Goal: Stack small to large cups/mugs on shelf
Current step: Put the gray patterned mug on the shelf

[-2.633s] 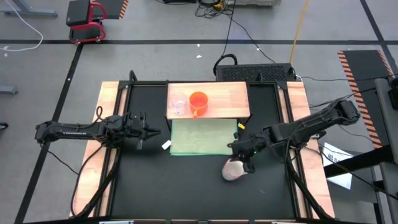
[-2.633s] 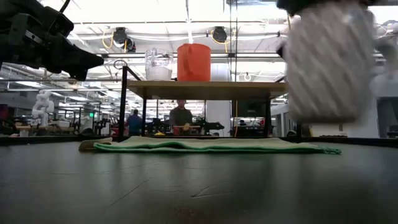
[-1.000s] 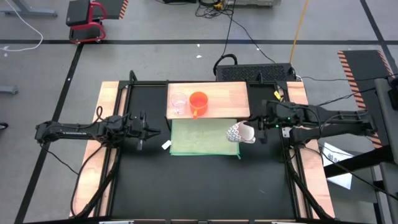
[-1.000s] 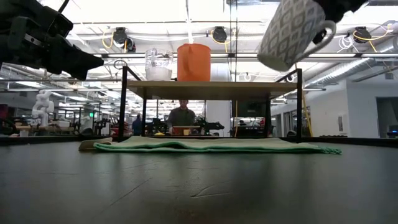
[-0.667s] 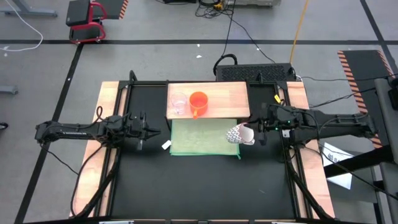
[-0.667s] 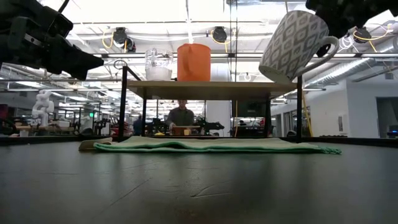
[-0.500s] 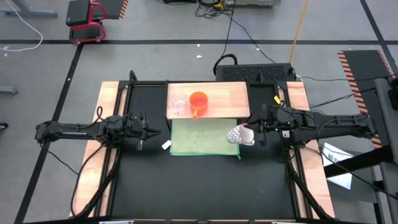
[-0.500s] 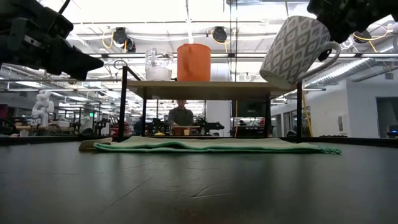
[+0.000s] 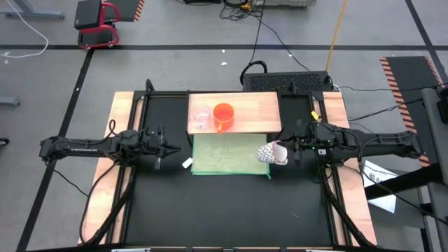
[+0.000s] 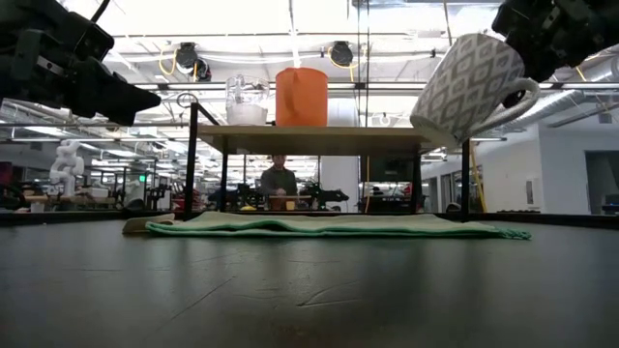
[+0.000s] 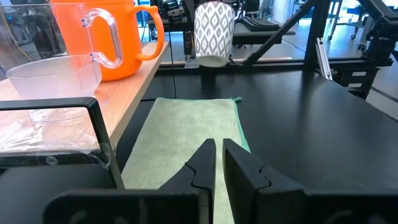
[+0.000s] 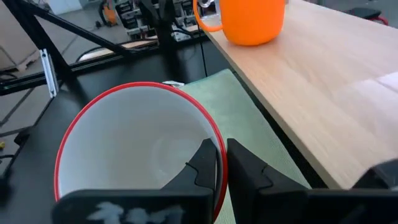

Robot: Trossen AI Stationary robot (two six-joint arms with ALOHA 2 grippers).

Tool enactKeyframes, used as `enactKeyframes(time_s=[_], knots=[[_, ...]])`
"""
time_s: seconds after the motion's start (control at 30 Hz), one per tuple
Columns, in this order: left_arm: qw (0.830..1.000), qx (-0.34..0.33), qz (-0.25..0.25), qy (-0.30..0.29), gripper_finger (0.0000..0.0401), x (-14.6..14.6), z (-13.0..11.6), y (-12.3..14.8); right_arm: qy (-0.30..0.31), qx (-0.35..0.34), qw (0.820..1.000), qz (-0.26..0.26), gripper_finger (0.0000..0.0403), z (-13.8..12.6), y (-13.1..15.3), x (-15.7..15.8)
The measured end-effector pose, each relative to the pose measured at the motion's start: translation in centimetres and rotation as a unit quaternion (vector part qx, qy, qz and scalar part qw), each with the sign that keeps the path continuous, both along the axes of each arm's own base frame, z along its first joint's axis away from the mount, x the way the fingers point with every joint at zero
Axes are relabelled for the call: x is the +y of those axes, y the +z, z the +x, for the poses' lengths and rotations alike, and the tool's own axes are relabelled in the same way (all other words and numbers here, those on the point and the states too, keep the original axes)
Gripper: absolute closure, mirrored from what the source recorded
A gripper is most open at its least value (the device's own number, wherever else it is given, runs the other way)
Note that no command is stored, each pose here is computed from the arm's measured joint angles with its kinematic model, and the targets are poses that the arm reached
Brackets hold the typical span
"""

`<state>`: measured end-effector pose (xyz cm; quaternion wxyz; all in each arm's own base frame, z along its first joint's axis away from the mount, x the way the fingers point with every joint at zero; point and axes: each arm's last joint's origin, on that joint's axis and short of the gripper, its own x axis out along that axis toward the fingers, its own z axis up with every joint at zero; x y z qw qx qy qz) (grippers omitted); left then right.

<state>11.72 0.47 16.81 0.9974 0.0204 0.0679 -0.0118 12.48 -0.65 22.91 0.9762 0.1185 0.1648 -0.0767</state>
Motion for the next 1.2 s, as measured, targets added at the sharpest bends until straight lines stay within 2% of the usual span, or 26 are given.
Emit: enactKeyframes(time_s=[0.3,0.43,0.57,0.73,1.03,1.2], knots=[[1.000,0.001,0.000,0.000,0.0368,0.0,0.0,0.0,-0.019,-0.021,1.000,0.006,0.0394,-0.5,-1.3,-0.4],[1.000,0.001,0.000,0.000,0.0368,0.0,0.0,0.0,-0.020,-0.071,0.997,0.004,0.0394,-0.3,-0.4,-0.5],[1.000,0.001,0.010,-0.001,0.0368,0.0,0.0,0.0,-0.023,-0.119,0.993,-0.005,0.0394,0.1,1.1,-0.6],[1.000,0.002,0.013,-0.001,0.0368,0.0,0.0,0.0,-0.041,-0.129,0.991,-0.015,0.0394,0.7,3.2,-1.2],[1.000,0.006,0.016,-0.002,0.0368,0.0,0.0,-0.1,-0.101,-0.092,0.989,-0.057,0.0394,2.2,9.1,-3.6],[1.000,0.011,0.016,-0.002,0.0368,0.0,0.0,-0.2,-0.122,-0.050,0.990,-0.051,0.0394,3.0,12.2,-5.8]])
